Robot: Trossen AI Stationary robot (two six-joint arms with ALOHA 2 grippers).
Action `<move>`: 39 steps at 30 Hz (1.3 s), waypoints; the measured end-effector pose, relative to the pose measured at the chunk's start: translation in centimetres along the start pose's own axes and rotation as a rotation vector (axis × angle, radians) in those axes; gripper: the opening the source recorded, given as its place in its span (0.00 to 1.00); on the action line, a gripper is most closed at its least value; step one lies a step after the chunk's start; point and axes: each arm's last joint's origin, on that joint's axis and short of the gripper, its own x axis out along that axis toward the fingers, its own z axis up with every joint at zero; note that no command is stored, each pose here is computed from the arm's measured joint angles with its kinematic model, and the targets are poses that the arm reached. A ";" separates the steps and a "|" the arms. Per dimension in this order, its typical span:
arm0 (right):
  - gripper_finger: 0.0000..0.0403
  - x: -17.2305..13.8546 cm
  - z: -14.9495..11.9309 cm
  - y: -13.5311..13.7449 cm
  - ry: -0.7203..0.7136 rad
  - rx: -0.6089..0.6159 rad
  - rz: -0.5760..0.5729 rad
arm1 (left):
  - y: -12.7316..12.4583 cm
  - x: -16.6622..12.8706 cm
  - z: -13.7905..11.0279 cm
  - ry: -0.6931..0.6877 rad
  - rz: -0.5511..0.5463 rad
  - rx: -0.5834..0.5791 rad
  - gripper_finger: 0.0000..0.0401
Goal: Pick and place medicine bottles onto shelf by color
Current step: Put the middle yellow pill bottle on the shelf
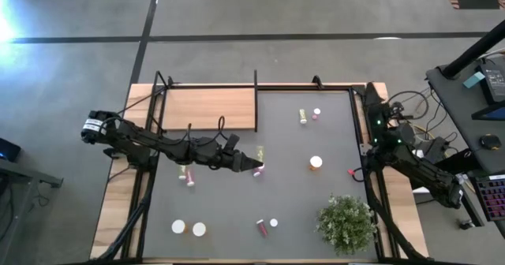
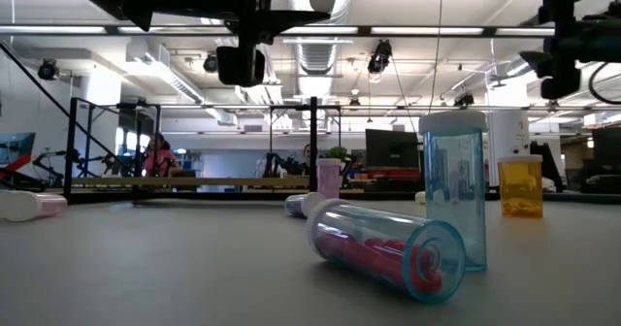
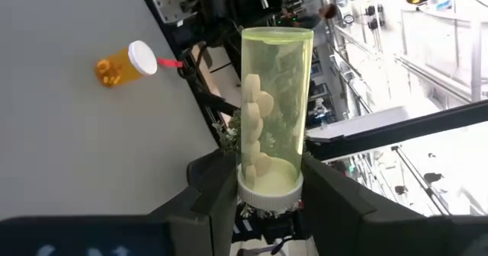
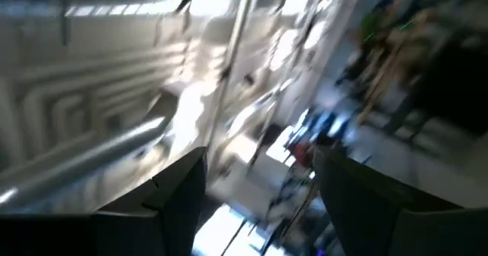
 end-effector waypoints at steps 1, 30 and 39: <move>0.57 0.0 -0.2 0.1 0.059 -0.007 0.052 | 0.0 0.0 0.0 0.000 0.000 0.000 0.29; 0.57 -1.2 -3.2 -0.9 0.812 0.373 0.108 | -0.7 0.1 -0.3 0.152 -0.090 -0.001 0.29; 0.57 -0.8 -2.8 -0.5 0.718 0.284 0.118 | -2.6 0.5 0.2 0.212 -0.174 0.003 0.29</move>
